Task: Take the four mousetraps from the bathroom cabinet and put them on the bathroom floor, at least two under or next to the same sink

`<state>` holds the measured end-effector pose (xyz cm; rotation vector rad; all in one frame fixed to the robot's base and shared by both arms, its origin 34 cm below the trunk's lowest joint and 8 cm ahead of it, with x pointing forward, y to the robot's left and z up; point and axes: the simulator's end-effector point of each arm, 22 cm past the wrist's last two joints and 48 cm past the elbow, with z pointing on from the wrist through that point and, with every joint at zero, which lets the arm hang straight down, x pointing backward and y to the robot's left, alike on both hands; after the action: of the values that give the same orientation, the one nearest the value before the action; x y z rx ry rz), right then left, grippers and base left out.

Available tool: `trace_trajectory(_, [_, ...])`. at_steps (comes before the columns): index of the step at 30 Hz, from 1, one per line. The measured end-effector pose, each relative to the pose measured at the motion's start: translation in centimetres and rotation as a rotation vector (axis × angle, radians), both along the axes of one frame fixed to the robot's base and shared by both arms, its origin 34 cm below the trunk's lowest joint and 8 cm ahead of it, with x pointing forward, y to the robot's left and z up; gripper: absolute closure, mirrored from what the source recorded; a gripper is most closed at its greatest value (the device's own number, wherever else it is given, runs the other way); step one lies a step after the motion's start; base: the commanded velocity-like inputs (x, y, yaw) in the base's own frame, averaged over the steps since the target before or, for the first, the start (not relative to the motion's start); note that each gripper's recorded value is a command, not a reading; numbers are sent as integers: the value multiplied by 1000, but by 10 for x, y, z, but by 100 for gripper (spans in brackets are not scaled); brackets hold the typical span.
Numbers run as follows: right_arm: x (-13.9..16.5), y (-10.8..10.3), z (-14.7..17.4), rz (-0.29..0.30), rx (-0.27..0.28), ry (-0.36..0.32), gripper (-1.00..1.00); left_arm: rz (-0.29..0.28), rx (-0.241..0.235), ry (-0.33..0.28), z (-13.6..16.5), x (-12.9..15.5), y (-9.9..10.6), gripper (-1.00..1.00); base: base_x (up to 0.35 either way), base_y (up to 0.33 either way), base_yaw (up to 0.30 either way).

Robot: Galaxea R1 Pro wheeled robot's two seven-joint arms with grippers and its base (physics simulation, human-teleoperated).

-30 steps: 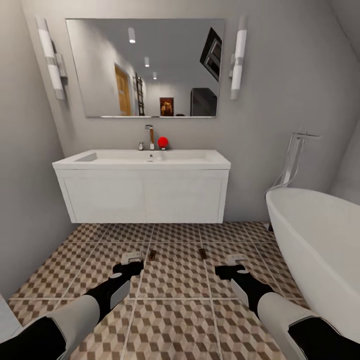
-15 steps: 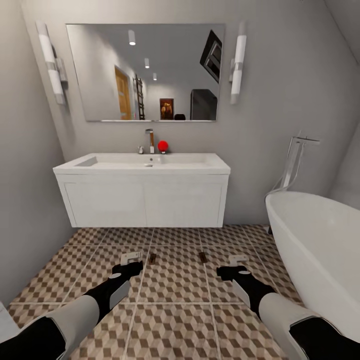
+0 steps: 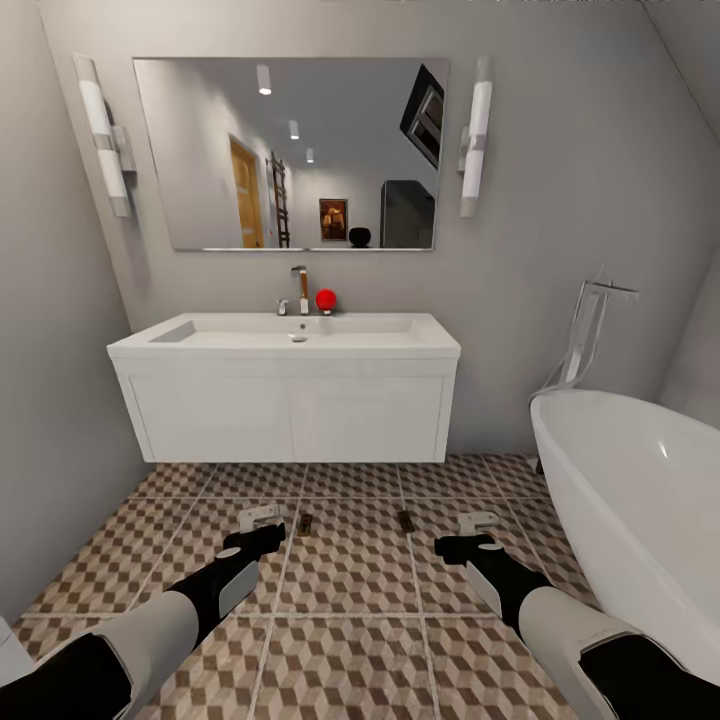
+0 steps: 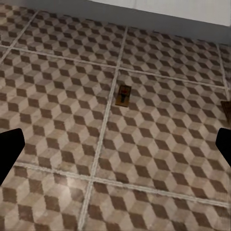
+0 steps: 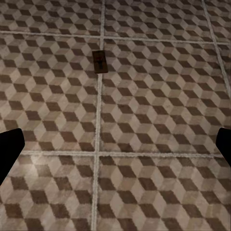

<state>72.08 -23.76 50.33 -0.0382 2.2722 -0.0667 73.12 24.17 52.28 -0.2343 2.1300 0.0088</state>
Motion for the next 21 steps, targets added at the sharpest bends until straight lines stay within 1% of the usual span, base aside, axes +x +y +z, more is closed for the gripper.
trace_trajectory(10, [-4, -5, 10, -5, -6, 31, -100, 13, 6, 21, 13, -1, 7, -100, 0, 0, 0])
trace_trajectory(18, [-17, -14, 8, -18, -19, 80, -100, 28, 14, 49, 18, -7, 15, -100, 0, 0, 0])
trace_trajectory(21, [-25, -19, 5, -24, -25, 106, -100, 42, 18, 66, 18, -11, 22, -100, 0, 0, 0])
